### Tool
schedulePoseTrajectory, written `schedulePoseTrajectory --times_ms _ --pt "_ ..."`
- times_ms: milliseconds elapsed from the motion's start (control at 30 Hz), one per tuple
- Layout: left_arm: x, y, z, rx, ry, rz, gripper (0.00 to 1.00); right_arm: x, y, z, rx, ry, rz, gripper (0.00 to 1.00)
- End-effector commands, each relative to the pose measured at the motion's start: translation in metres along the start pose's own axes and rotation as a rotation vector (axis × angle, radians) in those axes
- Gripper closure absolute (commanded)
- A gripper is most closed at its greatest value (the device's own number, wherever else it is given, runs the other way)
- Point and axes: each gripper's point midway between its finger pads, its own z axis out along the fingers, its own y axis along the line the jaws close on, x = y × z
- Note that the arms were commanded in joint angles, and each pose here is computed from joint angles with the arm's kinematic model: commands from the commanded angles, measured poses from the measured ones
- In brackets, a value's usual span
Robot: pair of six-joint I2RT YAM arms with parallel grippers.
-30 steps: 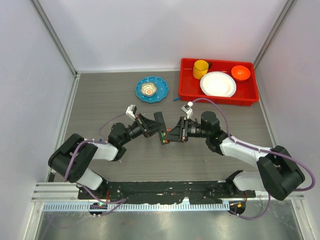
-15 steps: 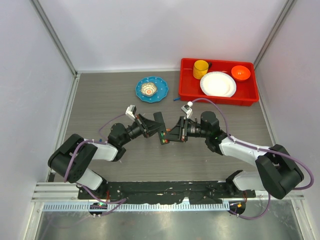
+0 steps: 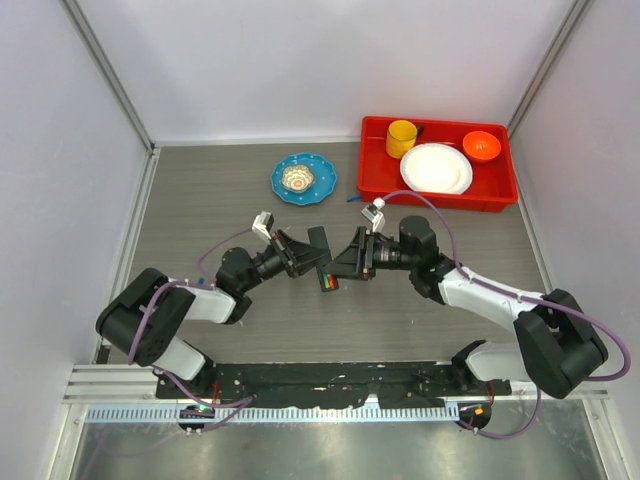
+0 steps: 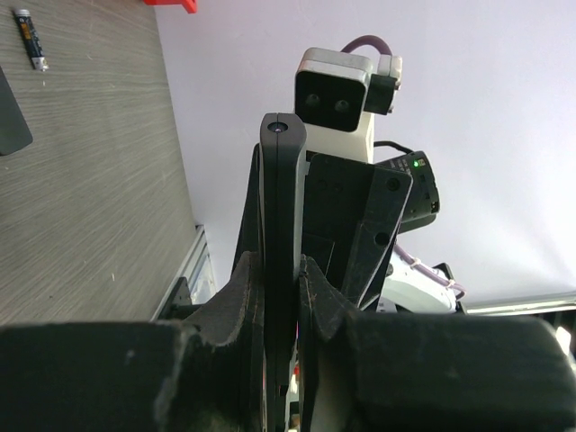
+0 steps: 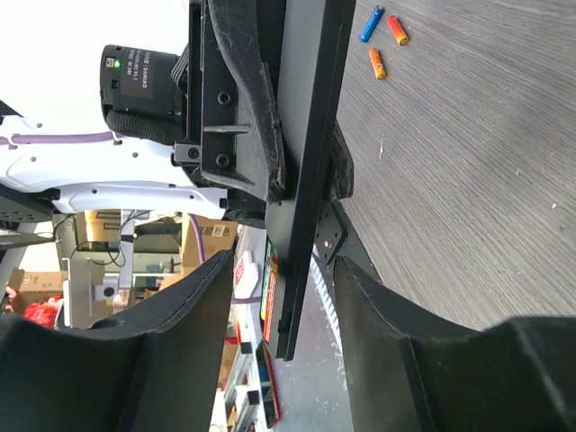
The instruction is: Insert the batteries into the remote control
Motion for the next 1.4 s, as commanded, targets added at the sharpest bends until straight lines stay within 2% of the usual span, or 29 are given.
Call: schedulePoseTrajectory --times_ms 0,300,567,800,1067,1167,1200,1300,1367 --pt "0.005 -0.056 -0.007 0.238 0.012 0.133 1.00 -0.010 0.014 0.000 0.002 -0.002 -0.093 0.47" --pt "0.006 -0.059 -0.006 0.246 0.019 0.136 1.00 -0.007 0.010 0.009 0.009 0.026 -0.084 0.57" --pt "0.006 -0.059 -0.005 0.245 0.017 0.138 1.00 -0.002 0.005 0.012 0.021 0.044 -0.071 0.54" --pt "0.005 -0.060 -0.004 0.248 0.019 0.138 1.00 0.001 0.000 0.012 0.031 0.048 -0.055 0.68" --pt "0.006 -0.059 -0.006 0.245 0.019 0.140 1.00 0.001 0.000 0.012 0.026 0.043 -0.054 0.73" --pt "0.004 -0.058 -0.006 0.242 0.004 0.147 1.00 -0.003 0.009 0.010 0.009 0.031 -0.073 0.58" --pt "0.002 -0.059 -0.007 0.245 -0.004 0.150 1.00 -0.006 0.010 0.009 0.013 0.022 -0.087 0.48" --pt "-0.007 -0.063 -0.009 0.253 -0.030 0.163 1.00 -0.013 0.020 0.003 0.054 0.004 -0.151 0.36" --pt "-0.016 -0.064 -0.009 0.255 -0.044 0.170 1.00 -0.015 0.030 -0.005 0.080 0.005 -0.180 0.34"
